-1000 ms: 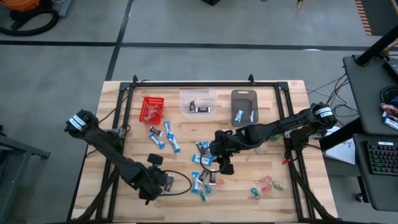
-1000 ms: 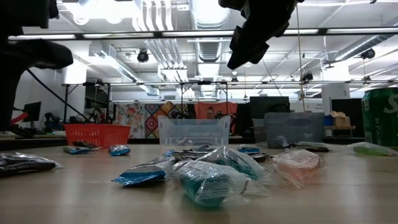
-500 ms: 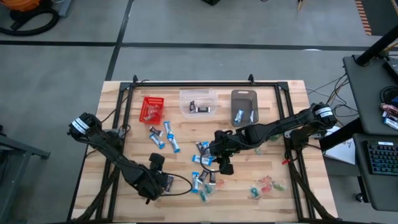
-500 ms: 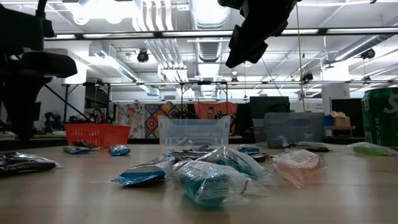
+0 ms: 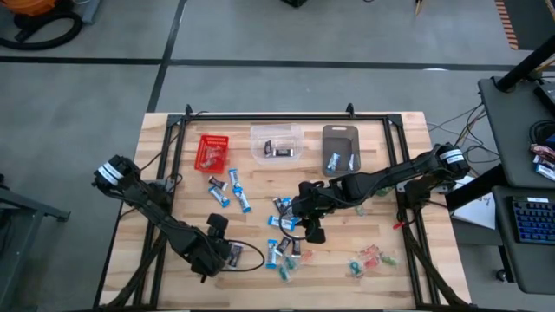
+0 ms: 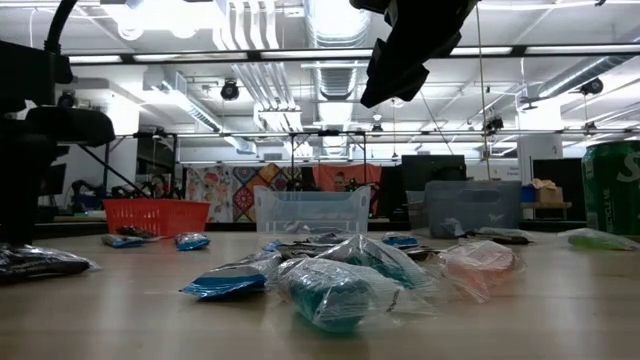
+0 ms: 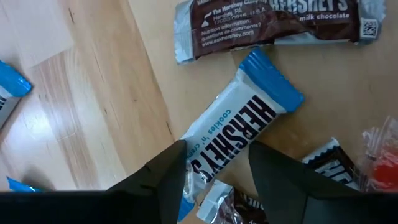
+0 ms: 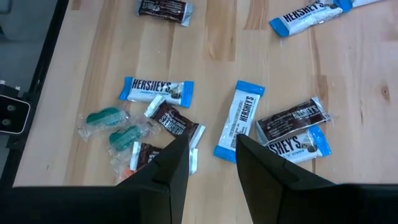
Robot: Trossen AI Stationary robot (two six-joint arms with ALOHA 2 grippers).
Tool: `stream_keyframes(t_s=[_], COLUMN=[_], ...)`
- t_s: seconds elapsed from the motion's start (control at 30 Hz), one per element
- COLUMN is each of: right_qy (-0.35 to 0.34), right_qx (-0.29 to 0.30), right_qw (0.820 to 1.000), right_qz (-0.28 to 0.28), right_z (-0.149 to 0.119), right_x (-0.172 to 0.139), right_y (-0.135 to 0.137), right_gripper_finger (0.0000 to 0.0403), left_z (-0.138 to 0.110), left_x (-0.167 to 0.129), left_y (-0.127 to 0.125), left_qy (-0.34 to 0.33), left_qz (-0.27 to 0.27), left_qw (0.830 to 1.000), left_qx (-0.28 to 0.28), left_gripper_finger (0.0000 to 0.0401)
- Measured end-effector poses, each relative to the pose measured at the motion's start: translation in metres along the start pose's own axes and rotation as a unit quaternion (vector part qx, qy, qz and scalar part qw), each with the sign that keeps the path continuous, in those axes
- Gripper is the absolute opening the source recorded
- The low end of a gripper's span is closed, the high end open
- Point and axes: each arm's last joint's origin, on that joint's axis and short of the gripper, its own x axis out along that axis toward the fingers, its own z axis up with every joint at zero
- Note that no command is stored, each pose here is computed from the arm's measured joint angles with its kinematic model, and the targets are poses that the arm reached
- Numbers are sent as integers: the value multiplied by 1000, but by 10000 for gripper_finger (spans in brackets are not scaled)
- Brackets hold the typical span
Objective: Sort candy
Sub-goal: Put the white chocolate bar into the black bin
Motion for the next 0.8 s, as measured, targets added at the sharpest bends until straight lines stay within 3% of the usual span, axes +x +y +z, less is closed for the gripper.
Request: stream_keyframes(t_s=[0.2,0.53,0.8], right_qy=[-11,-12,-30], right_qx=[-1,-1,-3], right_qw=[1000,1000,1000], right_qz=[2,2,5], right_z=[2,2,3], right_x=[0,0,2], right_y=[0,0,0], right_gripper_finger=[121,121,121], left_z=[-1,-1,-3], left_x=[2,2,-13], left_y=[0,2,8], left_qy=[-1,-8,-32], left_qz=[5,26,23], left_qw=[1000,1000,999], left_qx=[1,-3,-24], left_gripper_finger=[136,12,3])
